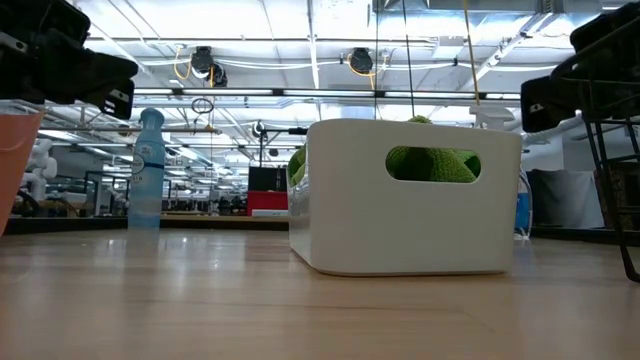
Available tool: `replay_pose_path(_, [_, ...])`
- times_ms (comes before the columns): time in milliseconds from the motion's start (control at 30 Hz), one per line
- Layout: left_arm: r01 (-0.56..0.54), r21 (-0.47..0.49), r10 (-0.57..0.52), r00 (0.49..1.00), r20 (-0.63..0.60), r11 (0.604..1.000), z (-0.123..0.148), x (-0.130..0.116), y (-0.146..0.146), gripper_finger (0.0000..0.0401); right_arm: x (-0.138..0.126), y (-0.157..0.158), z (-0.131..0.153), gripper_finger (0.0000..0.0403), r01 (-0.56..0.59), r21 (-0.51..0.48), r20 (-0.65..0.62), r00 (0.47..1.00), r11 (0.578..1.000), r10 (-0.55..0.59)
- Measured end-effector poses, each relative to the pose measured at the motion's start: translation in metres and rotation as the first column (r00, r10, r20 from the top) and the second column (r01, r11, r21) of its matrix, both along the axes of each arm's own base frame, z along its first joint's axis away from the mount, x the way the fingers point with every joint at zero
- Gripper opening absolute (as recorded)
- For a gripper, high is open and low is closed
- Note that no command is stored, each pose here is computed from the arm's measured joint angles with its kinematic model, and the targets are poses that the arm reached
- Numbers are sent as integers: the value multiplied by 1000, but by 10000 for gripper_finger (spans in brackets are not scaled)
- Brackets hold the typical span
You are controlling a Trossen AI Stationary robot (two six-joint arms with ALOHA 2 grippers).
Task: Sort microfiber towel by color & place in baskets
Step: Return to Home Position
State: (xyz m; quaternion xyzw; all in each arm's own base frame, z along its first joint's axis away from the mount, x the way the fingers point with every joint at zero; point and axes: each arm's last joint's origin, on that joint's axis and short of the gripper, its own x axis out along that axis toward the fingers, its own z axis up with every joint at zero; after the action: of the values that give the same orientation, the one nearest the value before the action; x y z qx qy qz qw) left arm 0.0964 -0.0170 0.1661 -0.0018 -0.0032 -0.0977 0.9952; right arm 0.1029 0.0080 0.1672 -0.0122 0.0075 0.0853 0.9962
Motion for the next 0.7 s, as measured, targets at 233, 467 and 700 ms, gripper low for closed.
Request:
replay_pose_path(233, [3,-1,-3,1000,-1,1000,0,0,0,0,-5,0,3,0,1,-26,45,999,1000,0])
replay_pose_path(467, [19,19,-19,1000,7,1000,0,0,-1,0,-5,0,4,0,1,-37,55,998,999,1])
replay_pose_path(700, [-1,17,1,1000,10,1000,0,0,0,0,-5,-3,2,0,97,-43,42,995,994,-96])
